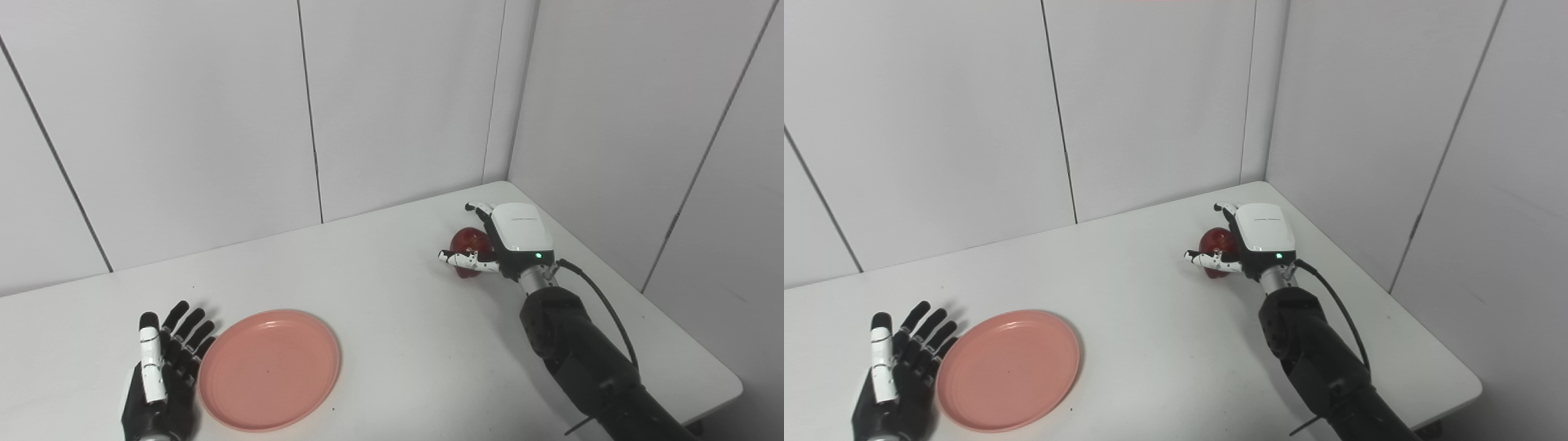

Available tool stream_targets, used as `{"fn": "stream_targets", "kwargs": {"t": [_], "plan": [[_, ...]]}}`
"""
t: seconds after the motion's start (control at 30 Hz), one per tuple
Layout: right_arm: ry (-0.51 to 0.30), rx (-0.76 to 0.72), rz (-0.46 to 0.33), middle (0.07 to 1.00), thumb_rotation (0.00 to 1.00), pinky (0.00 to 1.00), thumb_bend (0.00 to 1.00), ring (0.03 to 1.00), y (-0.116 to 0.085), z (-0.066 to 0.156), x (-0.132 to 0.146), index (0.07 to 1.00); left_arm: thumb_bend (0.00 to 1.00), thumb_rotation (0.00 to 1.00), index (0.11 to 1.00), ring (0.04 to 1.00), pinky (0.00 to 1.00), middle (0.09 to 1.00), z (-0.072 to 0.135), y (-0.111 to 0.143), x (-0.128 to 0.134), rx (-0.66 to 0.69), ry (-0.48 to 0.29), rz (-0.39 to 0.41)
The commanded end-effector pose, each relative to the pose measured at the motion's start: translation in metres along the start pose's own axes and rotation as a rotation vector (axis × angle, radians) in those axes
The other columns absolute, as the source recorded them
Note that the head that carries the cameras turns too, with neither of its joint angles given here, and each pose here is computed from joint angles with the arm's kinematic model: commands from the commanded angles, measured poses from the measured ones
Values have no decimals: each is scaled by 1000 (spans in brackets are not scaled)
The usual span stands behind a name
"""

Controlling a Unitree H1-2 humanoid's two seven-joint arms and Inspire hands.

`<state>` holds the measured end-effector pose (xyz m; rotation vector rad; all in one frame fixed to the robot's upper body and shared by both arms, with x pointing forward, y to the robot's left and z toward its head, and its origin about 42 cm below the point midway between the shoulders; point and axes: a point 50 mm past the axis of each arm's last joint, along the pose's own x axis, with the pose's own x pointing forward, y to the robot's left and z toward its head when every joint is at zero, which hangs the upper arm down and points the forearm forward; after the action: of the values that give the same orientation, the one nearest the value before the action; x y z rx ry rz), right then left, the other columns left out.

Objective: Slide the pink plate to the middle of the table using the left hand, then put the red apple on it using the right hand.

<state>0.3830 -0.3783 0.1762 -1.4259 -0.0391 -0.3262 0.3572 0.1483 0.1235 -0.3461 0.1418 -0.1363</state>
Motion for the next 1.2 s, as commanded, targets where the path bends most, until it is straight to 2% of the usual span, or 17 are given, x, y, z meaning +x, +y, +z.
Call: {"fn": "stream_targets", "kwargs": {"t": [0.0, 1.17], "plan": [[-9, -8, -77, 774, 853, 696, 701, 751, -25, 1, 15, 776, 704, 958, 826, 831, 848, 847, 5, -4, 1, 7, -9, -7], [21, 20, -7, 775, 840, 679, 688, 743, -7, 0, 15, 781, 695, 944, 815, 836, 852, 844, 3, -5, 0, 12, -4, -9]]}}
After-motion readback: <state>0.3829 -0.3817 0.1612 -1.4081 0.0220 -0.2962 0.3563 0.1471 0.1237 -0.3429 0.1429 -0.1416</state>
